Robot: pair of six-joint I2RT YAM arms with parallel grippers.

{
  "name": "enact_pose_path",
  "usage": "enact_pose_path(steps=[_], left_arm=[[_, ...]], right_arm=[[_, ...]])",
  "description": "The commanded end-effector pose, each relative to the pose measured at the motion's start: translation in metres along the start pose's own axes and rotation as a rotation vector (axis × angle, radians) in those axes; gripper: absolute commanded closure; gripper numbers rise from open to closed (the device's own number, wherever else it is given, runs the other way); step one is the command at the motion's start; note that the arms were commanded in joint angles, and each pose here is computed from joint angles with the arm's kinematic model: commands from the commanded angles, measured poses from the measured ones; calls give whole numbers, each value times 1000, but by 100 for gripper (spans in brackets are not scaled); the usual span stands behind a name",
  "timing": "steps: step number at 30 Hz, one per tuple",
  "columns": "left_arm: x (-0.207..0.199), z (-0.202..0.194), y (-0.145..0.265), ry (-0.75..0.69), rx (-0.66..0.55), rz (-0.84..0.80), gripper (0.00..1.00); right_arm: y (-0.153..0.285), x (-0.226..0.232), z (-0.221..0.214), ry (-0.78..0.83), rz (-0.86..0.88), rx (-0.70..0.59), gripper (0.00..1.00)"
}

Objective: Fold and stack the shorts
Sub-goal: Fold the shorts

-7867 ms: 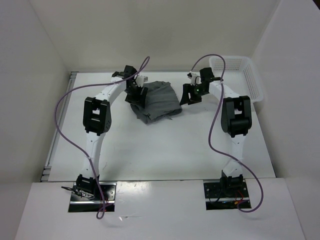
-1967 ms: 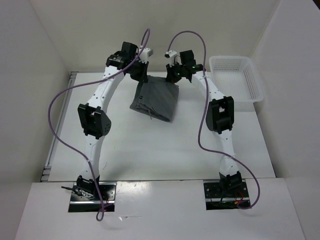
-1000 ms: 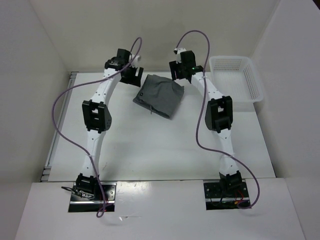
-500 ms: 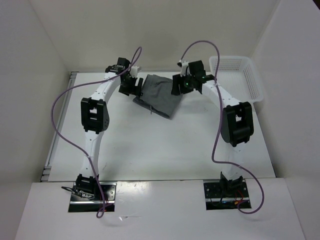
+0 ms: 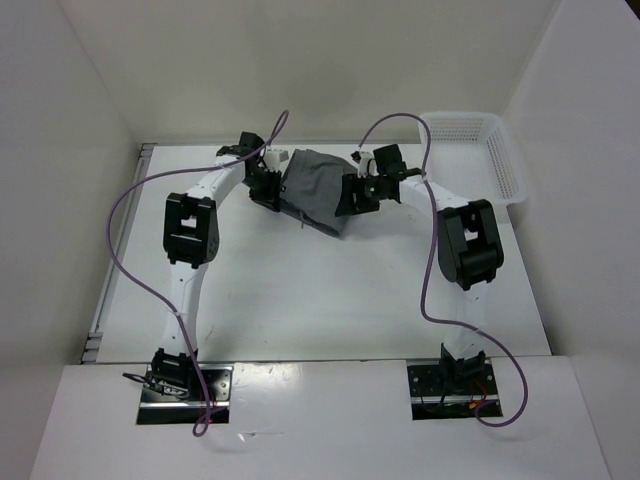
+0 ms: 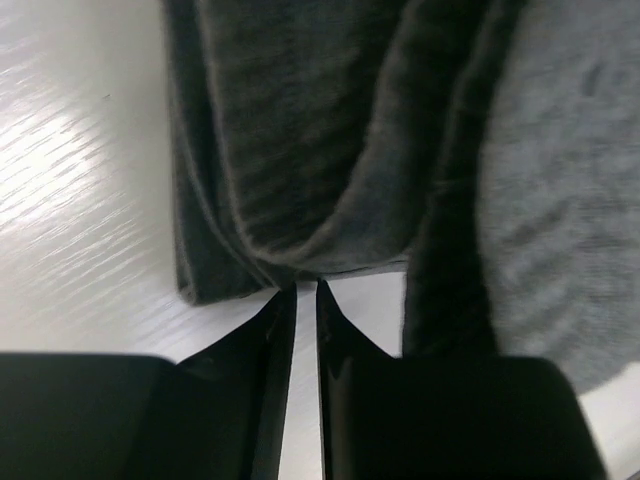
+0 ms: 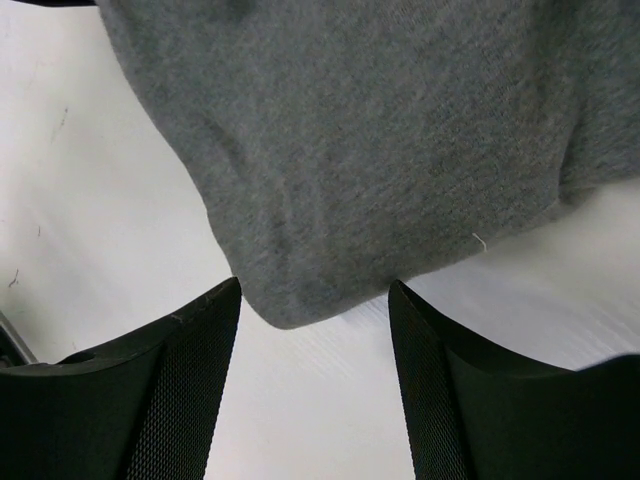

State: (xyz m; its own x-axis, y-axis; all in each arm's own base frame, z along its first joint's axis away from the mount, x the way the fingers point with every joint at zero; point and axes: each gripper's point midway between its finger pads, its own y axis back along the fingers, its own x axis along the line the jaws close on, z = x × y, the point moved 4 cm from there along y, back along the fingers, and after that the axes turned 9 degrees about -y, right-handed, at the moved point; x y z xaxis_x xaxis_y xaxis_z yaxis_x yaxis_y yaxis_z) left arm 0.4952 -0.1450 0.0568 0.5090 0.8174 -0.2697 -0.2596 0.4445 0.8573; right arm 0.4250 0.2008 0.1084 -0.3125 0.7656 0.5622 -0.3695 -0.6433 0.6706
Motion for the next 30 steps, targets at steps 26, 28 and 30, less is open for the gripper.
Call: enact_pose_path(steps=[26, 28, 30], left_arm=[[19, 9, 58, 13, -111, 63, 59], [23, 23, 65, 6, -147, 64, 50], [26, 28, 59, 3, -155, 55, 47]], right_arm=[[-36, -17, -14, -152, 14, 18, 42], [-36, -17, -14, -152, 14, 18, 42], [-36, -17, -14, -142, 14, 18, 42]])
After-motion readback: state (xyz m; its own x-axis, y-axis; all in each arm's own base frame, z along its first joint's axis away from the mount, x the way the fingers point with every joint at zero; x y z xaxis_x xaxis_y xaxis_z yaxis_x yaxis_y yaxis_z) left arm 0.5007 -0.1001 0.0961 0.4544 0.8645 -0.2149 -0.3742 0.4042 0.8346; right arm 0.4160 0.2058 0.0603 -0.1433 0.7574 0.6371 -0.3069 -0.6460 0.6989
